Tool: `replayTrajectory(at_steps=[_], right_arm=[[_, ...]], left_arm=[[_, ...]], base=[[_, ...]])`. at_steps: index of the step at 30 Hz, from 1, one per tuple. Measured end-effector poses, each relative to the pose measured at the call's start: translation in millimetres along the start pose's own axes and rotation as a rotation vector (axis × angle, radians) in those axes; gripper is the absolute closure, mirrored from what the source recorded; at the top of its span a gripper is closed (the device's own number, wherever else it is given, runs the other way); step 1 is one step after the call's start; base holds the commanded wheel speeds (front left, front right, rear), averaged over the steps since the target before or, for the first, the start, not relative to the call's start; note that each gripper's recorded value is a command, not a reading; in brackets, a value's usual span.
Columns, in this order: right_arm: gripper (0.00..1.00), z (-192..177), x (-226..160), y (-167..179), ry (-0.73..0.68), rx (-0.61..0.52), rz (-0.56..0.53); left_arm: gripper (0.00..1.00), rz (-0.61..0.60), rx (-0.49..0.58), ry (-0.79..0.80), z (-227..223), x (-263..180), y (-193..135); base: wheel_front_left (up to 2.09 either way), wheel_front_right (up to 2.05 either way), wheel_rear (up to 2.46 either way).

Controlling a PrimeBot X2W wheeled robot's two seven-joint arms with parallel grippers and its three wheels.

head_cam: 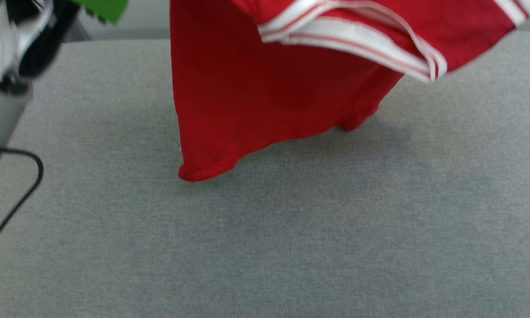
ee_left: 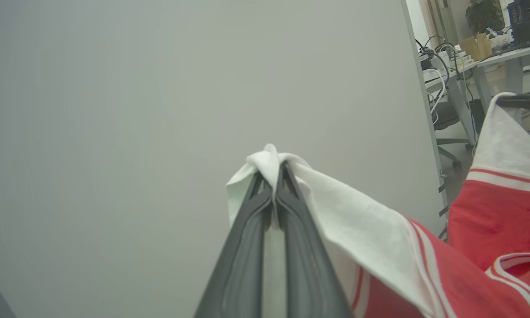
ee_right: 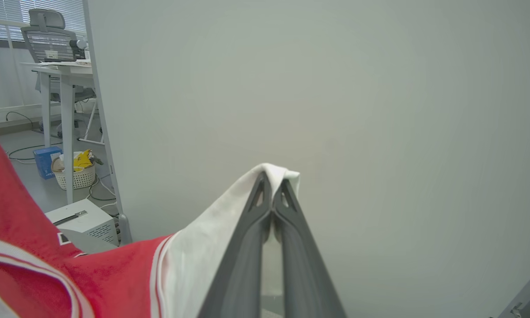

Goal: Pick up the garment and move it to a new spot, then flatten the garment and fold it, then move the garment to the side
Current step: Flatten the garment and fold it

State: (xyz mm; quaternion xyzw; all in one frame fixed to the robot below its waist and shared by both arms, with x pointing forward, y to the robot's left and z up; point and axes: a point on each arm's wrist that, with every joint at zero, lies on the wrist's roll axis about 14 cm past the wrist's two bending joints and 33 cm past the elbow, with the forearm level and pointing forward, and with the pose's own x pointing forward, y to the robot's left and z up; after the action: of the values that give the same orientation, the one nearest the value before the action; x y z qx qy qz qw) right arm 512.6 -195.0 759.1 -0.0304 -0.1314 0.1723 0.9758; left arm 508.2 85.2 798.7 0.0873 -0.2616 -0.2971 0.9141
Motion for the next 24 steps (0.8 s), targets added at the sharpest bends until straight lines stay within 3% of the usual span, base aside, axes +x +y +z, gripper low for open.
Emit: replayTrajectory(at_steps=[14,24], right_arm=[[1.00,2.4,111.7,-44.8,-0.057,-0.128,-0.093],[1.00,-30.6,161.9,-64.6,-0.035,-0.184,-0.139]], left_arm=[[1.00,0.059,0.118,-0.044,-43.0,83.7,55.0],[1.00,0.121,0.079,0.001,-104.1,99.9,77.7]], base=[[0.00,0.00,0.00],[0.00,0.00,0.00]])
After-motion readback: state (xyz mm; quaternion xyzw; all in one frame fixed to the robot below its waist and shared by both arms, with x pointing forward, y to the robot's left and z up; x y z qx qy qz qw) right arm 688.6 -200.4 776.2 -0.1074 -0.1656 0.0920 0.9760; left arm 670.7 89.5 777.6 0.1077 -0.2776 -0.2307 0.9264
